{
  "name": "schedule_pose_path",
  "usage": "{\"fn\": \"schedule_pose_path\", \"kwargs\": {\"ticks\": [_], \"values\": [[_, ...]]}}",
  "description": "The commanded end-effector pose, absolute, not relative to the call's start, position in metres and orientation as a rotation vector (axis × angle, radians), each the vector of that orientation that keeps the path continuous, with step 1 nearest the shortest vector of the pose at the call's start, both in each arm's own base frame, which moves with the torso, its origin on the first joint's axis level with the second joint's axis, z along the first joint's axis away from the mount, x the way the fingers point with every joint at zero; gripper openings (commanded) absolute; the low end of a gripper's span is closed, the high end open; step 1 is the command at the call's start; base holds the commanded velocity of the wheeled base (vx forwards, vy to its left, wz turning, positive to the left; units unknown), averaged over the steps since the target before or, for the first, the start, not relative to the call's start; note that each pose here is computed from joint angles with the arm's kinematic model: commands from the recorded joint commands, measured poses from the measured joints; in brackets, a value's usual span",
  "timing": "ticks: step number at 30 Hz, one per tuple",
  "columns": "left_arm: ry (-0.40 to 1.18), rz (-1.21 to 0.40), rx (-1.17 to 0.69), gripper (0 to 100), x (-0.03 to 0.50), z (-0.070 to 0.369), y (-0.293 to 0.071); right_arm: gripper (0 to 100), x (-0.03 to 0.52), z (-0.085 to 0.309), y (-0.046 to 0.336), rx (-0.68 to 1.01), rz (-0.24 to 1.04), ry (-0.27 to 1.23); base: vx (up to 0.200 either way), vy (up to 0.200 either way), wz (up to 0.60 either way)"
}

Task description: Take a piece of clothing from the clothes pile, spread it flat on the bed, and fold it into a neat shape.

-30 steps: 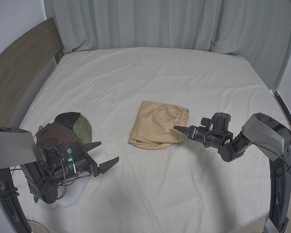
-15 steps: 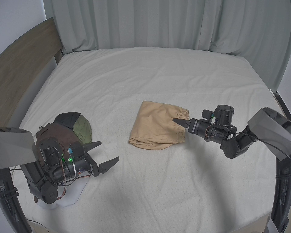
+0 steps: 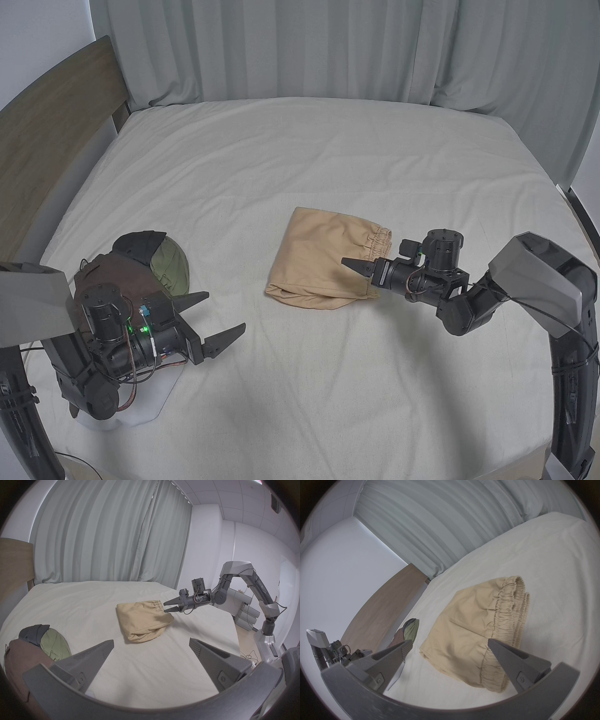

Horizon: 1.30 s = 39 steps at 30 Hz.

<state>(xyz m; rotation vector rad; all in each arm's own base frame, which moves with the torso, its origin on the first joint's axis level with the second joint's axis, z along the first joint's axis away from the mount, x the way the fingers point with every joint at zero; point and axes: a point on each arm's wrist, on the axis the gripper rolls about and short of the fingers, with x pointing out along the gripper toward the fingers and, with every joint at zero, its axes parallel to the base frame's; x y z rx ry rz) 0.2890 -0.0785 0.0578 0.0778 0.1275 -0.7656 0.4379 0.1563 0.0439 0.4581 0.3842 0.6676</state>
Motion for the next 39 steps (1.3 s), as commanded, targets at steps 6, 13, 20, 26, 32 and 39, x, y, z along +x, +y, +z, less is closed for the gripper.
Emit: {"fn": "schedule_pose_path", "kwargs": {"ticks": [6, 13, 20, 26, 32, 39], "values": [[0.126, -0.766, 0.078, 100, 0.289, 0.058, -0.079, 100, 0.443, 0.016, 0.160, 0.457, 0.652, 0.430, 0.000, 0.000, 0.00], [0.126, -0.766, 0.079, 100, 0.289, 0.058, -0.079, 100, 0.442, 0.020, 0.160, 0.458, 0.657, 0.399, 0.000, 0.000, 0.00], [0.106, -0.771, 0.081, 100, 0.286, 0.064, -0.079, 100, 0.423, 0.065, 0.154, 0.454, 0.681, 0.316, 0.000, 0.000, 0.00], [0.088, -0.803, 0.085, 100, 0.276, 0.073, -0.085, 100, 0.375, 0.107, 0.146, 0.428, 0.723, 0.218, 0.000, 0.000, 0.00], [0.068, -0.894, 0.098, 100, 0.249, 0.086, -0.082, 100, 0.314, 0.138, 0.120, 0.269, 0.731, 0.104, 0.000, 0.000, 0.00], [0.012, -0.995, 0.128, 100, 0.214, 0.104, -0.081, 100, 0.246, 0.166, 0.092, 0.121, 0.725, -0.044, 0.000, 0.000, 0.00]]}}
